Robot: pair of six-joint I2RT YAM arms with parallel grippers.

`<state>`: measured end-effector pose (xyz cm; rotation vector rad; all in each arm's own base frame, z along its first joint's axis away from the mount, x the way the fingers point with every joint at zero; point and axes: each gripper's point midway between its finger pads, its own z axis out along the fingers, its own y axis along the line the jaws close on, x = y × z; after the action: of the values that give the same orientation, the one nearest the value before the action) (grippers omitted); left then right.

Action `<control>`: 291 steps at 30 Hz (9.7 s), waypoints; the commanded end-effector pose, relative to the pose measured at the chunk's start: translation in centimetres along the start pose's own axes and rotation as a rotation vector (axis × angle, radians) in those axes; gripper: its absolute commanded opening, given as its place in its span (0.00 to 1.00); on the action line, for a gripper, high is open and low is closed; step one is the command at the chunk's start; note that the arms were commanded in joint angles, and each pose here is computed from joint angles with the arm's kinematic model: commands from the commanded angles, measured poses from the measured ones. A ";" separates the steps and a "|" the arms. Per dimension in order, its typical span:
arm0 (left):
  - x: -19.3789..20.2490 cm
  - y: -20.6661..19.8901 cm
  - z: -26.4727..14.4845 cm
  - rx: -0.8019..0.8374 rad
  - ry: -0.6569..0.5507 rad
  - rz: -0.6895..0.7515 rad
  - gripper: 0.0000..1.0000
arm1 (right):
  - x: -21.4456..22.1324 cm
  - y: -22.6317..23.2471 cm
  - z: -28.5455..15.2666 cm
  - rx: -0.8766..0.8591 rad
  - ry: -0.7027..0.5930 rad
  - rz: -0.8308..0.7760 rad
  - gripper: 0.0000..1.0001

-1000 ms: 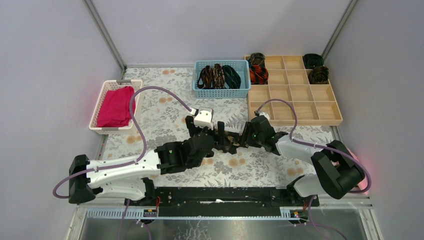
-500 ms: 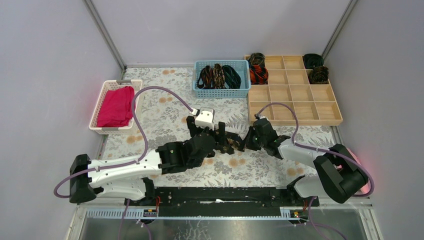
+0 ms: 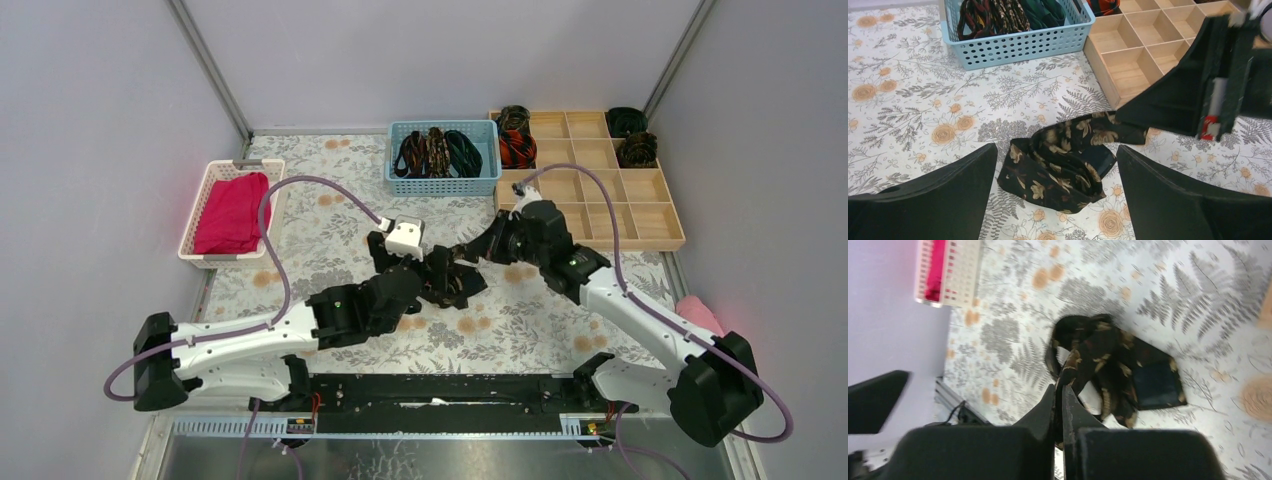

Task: Roll the ties
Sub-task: Flatten out the tie at the center of the board.

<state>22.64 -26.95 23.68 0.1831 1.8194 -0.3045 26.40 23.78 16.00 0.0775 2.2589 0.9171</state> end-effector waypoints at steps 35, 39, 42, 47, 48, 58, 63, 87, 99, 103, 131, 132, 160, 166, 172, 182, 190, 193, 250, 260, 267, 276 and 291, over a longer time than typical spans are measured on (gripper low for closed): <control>-3.7 -1.1 7.1 -0.025 -0.267 0.273 0.99 | -6.7 13.7 -7.4 -0.386 -0.005 -0.153 0.00; -3.4 -1.7 8.2 0.018 -0.256 0.286 0.96 | -6.7 14.4 -8.6 -0.421 -0.012 -0.148 0.00; -3.3 -1.9 8.8 0.037 -0.244 0.288 0.81 | -6.8 14.4 -9.1 -0.417 -0.024 -0.153 0.00; -3.7 -2.6 8.8 0.076 -0.215 0.266 0.00 | -7.1 14.7 -9.7 -0.425 -0.043 -0.156 0.00; -3.8 -2.4 8.7 0.072 -0.217 0.265 0.00 | -7.2 14.8 -9.9 -0.430 -0.050 -0.159 0.00; -10.0 -0.8 5.3 0.038 -0.268 0.153 0.00 | -10.5 13.2 -11.8 -0.329 -0.293 -0.156 0.65; -13.6 1.9 2.8 -0.044 -0.312 0.126 0.00 | -11.0 9.9 -11.4 -0.175 -0.355 -0.159 0.79; -11.7 12.5 1.6 -0.335 -0.293 0.075 0.00 | 5.8 -6.6 5.1 0.144 0.190 -0.109 0.64; -14.2 13.5 0.9 -0.324 -0.351 0.029 0.00 | 3.0 -8.0 7.9 0.289 0.186 -0.176 0.62; -15.5 13.3 0.8 -0.319 -0.363 0.046 0.00 | 3.7 -8.6 9.2 0.307 0.226 -0.164 0.51; -13.7 13.6 2.5 -0.312 -0.333 0.048 0.00 | 10.5 -12.6 4.1 0.344 0.249 0.001 0.59; -13.6 13.7 2.5 -0.313 -0.332 0.046 0.00 | 10.9 -12.7 4.2 0.337 0.258 0.006 0.59; -7.4 10.2 4.9 -0.106 -0.175 -0.098 0.00 | 5.4 -15.4 -3.6 0.745 0.274 -0.215 0.00; -2.3 7.5 6.0 0.006 -0.057 -0.218 0.00 | 1.5 -17.5 -8.1 0.948 0.241 -0.237 0.00; 0.4 7.0 5.7 -0.012 -0.045 -0.274 0.00 | -1.0 -17.9 -10.0 1.062 0.291 -0.262 0.00; 4.7 9.1 4.0 -0.126 -0.021 -0.353 0.00 | -1.8 -22.8 -13.0 1.300 0.446 -0.230 0.00; 8.2 13.1 2.3 -0.328 0.014 -0.392 0.00 | -2.2 -26.5 -13.8 1.365 0.486 -0.128 0.00; 9.8 13.7 2.2 -0.364 0.044 -0.391 0.00 | -1.9 -28.0 -13.6 1.371 0.500 -0.088 0.00; 12.9 14.1 -1.2 -0.321 0.127 -0.531 0.65 | 14.1 0.1 1.8 0.168 0.505 -0.704 0.41; 4.7 14.6 -3.6 -0.250 -0.057 -0.600 0.64 | 15.3 -0.2 4.9 0.182 0.533 -0.775 0.45; 4.5 15.6 -4.5 -0.268 -0.075 -0.599 0.64 | 16.3 1.0 5.1 0.117 0.545 -0.771 0.46; 4.5 16.1 -4.8 -0.278 -0.085 -0.583 0.64 | 17.3 1.1 6.1 0.118 0.550 -0.787 0.45; 4.9 16.1 -4.8 -0.274 -0.076 -0.569 0.64 | 12.0 2.0 6.7 0.253 0.334 -0.858 0.10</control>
<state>21.59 -11.10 18.95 -0.5552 1.7850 -0.4983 19.46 31.76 3.08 -0.9691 2.4424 0.1895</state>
